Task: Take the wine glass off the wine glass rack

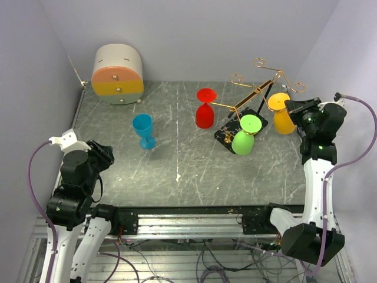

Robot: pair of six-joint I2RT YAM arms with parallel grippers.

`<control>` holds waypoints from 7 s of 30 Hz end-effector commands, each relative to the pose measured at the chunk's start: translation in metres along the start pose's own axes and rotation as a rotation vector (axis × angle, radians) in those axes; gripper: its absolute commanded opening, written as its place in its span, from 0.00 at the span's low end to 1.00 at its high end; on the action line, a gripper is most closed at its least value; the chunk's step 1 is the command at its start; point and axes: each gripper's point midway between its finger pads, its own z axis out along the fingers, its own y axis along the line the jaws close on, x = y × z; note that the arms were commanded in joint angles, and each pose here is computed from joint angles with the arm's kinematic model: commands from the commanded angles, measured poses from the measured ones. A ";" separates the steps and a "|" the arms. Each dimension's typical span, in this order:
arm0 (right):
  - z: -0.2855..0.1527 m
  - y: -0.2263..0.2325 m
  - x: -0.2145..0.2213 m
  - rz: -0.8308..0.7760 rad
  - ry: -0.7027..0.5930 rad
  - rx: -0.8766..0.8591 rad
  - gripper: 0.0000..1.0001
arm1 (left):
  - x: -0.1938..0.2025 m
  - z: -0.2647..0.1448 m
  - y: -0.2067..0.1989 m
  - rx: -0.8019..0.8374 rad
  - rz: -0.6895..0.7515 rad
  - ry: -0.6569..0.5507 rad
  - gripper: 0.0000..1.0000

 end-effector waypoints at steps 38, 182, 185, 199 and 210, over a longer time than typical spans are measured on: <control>0.025 0.005 -0.032 0.046 -0.112 -0.014 0.00 | -0.007 0.000 -0.003 0.015 -0.007 -0.031 0.48; -0.158 0.294 0.219 -0.926 0.556 -0.847 0.32 | 0.044 -0.056 -0.091 0.574 -0.451 0.246 0.07; -0.174 0.303 0.225 -0.883 0.620 -0.947 0.52 | 0.044 -0.057 -0.091 0.574 -0.445 0.243 0.07; -0.187 0.270 0.261 -0.928 0.803 -0.993 0.52 | 0.035 -0.067 -0.096 0.625 -0.447 0.212 0.07; -0.188 0.258 0.298 -0.923 0.929 -1.030 0.02 | 0.033 -0.067 -0.097 0.630 -0.448 0.206 0.07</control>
